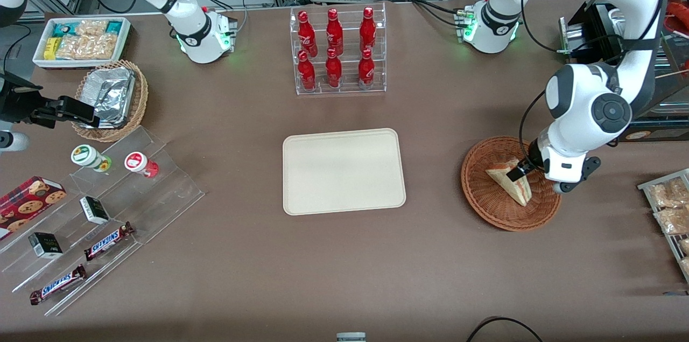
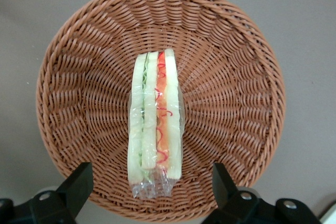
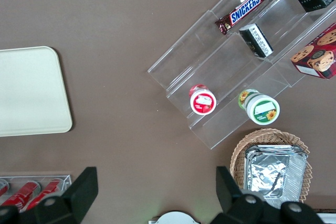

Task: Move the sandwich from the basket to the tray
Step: 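Close the left gripper on the sandwich and lift it from the basket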

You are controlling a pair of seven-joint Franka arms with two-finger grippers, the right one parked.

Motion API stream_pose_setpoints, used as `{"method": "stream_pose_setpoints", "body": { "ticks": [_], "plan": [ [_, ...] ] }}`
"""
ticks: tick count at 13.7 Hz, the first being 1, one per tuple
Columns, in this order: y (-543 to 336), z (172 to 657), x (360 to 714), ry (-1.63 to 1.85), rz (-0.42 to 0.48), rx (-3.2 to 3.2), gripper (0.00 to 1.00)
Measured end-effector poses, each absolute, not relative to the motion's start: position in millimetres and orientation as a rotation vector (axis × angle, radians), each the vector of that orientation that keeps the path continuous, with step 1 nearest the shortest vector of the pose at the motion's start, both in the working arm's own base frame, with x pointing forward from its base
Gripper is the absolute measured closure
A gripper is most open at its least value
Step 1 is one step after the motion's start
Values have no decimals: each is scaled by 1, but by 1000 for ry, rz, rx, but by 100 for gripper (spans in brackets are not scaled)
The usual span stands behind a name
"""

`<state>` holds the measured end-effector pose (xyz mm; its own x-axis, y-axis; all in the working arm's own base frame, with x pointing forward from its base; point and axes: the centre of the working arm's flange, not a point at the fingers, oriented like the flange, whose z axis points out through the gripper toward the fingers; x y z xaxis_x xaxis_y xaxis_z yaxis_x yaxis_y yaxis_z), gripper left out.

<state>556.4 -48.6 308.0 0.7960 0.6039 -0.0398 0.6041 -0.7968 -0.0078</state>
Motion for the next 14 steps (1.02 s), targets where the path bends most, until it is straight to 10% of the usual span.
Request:
{"method": "stream_pose_setpoints", "body": {
  "ticks": [9,14],
  "plan": [
    [-49,250,555,1102,-74,2926,3],
    [-49,252,552,1081,-106,2956,54]
  ]
}}
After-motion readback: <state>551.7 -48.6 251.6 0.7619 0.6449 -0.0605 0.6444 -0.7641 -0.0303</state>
